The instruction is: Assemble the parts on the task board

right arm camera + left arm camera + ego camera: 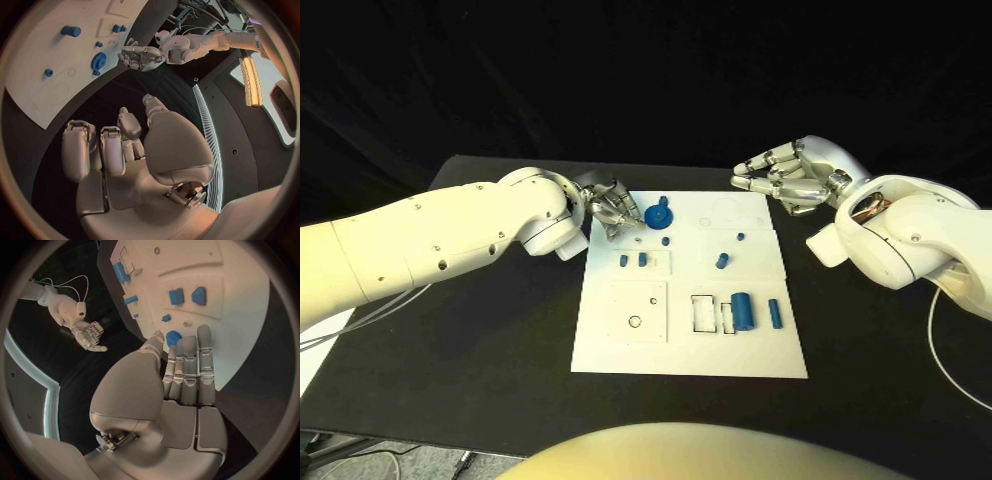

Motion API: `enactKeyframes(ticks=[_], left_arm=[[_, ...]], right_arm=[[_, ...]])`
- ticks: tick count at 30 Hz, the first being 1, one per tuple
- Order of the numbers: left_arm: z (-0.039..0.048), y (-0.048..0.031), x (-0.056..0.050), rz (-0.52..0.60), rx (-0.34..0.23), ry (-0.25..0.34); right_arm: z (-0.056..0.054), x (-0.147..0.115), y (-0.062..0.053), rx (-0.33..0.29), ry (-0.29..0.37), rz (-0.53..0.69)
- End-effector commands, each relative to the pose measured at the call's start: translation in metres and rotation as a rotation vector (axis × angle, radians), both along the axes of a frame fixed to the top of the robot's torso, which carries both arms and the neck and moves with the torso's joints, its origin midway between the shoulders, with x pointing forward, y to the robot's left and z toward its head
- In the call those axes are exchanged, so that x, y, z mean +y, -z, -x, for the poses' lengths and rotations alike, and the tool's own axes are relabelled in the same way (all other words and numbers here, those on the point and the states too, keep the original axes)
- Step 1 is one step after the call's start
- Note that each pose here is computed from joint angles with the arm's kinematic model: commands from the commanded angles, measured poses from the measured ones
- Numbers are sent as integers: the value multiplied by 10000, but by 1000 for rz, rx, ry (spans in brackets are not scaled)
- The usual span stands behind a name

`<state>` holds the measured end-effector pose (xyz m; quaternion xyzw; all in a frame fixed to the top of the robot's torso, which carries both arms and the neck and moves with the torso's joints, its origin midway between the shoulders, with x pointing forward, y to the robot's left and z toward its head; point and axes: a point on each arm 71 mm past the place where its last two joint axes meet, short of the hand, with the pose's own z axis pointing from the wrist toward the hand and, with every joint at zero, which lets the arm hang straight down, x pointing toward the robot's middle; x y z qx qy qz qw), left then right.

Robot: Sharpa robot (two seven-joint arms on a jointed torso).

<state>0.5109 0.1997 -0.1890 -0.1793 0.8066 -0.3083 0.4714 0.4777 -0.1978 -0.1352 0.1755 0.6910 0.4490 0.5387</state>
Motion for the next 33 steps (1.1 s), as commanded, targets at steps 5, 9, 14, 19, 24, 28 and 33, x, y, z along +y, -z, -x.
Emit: enactKeyframes(ticks=[5,9,14,19,24,28,33], left_arm=[[31,-143,-318,-17,-370,278],[18,-91,-415,-112,-401,326],[-21,-5,-500,-240,-391,348],[-55,97,-570,-343,-365,367],[-75,187,-629,-396,-334,383],[-74,228,-655,-410,-320,389],[-71,246,-664,-417,-313,390]], right_arm=[[2,19,7,1,-15,7],[0,22,7,1,-15,7],[-2,26,6,-1,-14,7],[-3,29,6,-5,-15,9],[-3,31,7,-6,-16,10],[-4,32,8,-6,-15,11],[-4,30,8,-6,-14,11]])
